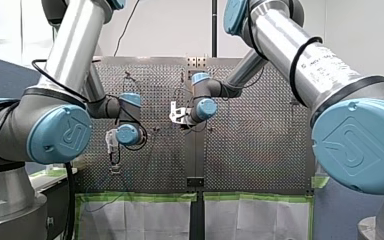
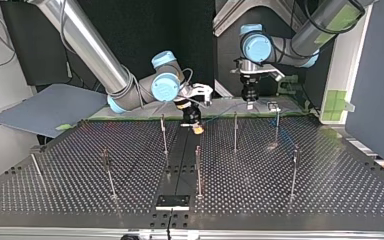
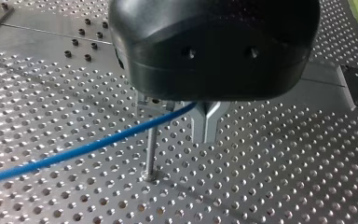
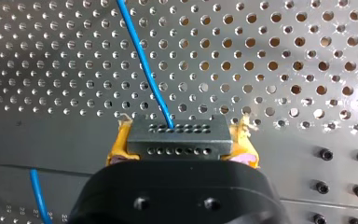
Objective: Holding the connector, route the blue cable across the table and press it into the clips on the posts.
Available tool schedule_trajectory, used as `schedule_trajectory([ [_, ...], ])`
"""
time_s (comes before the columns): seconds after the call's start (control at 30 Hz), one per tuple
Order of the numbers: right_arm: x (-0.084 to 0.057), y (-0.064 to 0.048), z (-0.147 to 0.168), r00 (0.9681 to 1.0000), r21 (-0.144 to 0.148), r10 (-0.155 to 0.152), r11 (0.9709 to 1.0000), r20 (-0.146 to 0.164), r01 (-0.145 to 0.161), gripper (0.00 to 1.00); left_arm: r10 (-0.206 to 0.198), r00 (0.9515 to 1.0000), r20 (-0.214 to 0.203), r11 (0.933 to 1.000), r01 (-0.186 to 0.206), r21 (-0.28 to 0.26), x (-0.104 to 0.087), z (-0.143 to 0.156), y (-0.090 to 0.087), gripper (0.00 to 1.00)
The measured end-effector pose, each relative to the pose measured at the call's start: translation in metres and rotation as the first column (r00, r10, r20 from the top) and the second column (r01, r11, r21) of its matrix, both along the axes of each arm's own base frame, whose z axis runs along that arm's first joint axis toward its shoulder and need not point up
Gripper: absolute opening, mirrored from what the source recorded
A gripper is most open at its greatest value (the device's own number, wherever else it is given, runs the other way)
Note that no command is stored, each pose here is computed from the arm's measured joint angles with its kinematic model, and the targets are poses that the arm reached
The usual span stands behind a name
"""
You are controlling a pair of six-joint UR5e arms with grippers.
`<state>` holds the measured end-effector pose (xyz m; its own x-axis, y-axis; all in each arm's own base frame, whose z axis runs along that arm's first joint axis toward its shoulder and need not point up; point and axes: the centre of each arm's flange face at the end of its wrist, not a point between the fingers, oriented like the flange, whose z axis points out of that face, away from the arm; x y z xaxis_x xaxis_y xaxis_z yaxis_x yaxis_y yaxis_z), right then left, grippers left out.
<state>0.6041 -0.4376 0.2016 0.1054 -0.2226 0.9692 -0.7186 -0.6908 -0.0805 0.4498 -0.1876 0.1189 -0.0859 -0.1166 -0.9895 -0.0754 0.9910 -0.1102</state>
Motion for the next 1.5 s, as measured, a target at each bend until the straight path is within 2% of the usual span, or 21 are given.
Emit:
schedule_trajectory([
  [0.17,-0.001,-0.002,0.000,1.0000,-0.001,-0.004,1.0000,0.000,0.004,0.00,-0.012,0.9999,-0.004,0.9998,0.012,-0.012,0.012,-0.006,-0.003,0.00],
  [0.43,-0.007,-0.010,-0.002,0.9999,-0.002,-0.017,0.9999,-0.001,0.017,0.00,-0.001,0.9999,0.011,0.9999,0.002,-0.017,0.035,0.006,0.000,0.00],
  [0.73,-0.008,-0.016,-0.002,0.9997,-0.013,-0.024,0.9996,0.011,0.024,0.00,0.012,0.9994,0.034,0.9998,-0.011,-0.019,0.051,0.016,0.006,0.00],
  [0.87,-0.009,-0.019,-0.002,0.9995,-0.018,-0.028,0.9995,0.016,0.028,0.00,0.006,0.9988,0.048,0.9997,-0.005,-0.022,0.060,0.021,0.009,0.00],
  [1.17,-0.017,-0.031,0.000,0.9987,-0.025,-0.045,0.9986,0.025,0.046,0.00,0.003,0.9973,0.074,0.9996,-0.001,-0.028,0.087,0.037,0.019,0.00],
  [1.5,-0.024,-0.044,0.006,0.9976,-0.034,-0.062,0.9974,0.032,0.063,0.00,0.010,0.9994,0.034,0.9998,-0.009,-0.019,0.116,0.021,0.027,0.00],
])
